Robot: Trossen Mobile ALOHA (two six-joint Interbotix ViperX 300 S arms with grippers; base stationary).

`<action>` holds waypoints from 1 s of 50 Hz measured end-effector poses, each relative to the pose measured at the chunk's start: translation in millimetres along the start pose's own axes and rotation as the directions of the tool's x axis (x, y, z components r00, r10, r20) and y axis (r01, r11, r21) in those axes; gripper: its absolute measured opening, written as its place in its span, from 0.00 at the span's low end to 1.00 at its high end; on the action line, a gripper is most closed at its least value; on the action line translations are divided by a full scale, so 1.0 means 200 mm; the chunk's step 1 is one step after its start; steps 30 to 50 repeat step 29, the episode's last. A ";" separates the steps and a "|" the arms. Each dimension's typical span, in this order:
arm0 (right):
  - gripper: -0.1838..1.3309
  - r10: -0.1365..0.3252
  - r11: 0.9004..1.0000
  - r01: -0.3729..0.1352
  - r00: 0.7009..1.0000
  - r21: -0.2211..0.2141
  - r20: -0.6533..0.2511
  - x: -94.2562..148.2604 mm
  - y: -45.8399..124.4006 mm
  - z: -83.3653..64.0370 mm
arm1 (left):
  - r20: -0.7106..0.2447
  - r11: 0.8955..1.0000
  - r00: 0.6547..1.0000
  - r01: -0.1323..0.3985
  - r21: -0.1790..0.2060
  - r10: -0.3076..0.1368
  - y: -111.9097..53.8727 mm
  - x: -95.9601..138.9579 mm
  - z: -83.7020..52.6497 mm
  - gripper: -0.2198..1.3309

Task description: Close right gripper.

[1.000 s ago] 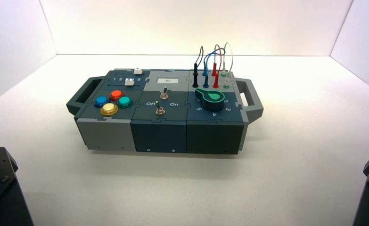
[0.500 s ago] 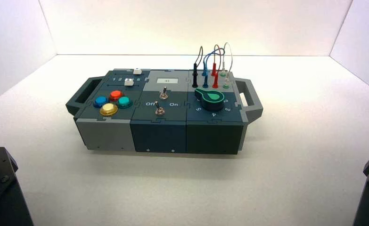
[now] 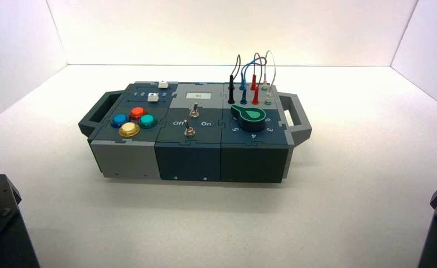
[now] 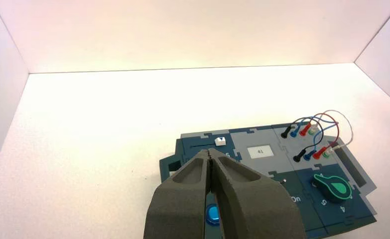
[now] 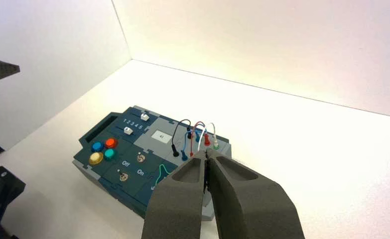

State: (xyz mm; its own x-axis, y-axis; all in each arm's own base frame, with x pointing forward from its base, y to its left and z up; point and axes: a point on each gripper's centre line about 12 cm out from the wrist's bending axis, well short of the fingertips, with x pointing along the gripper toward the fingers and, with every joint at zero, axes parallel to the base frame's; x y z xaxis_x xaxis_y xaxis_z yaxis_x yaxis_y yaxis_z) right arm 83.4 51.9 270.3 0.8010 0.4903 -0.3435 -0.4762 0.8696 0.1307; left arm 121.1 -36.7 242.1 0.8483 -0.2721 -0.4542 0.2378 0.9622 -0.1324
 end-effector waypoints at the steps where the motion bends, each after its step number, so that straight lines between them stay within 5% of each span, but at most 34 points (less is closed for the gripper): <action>1: 0.03 0.000 1.000 0.000 1.000 0.000 0.000 0.00 0.00 0.00 | 0.002 1.000 1.000 0.001 -0.001 -0.001 0.00 0.00 0.00 0.04; 50: 0.03 -0.001 1.000 0.001 1.000 -0.001 0.002 0.00 0.00 0.00 | 0.003 1.000 1.000 0.001 0.001 -0.001 0.00 0.00 0.00 0.04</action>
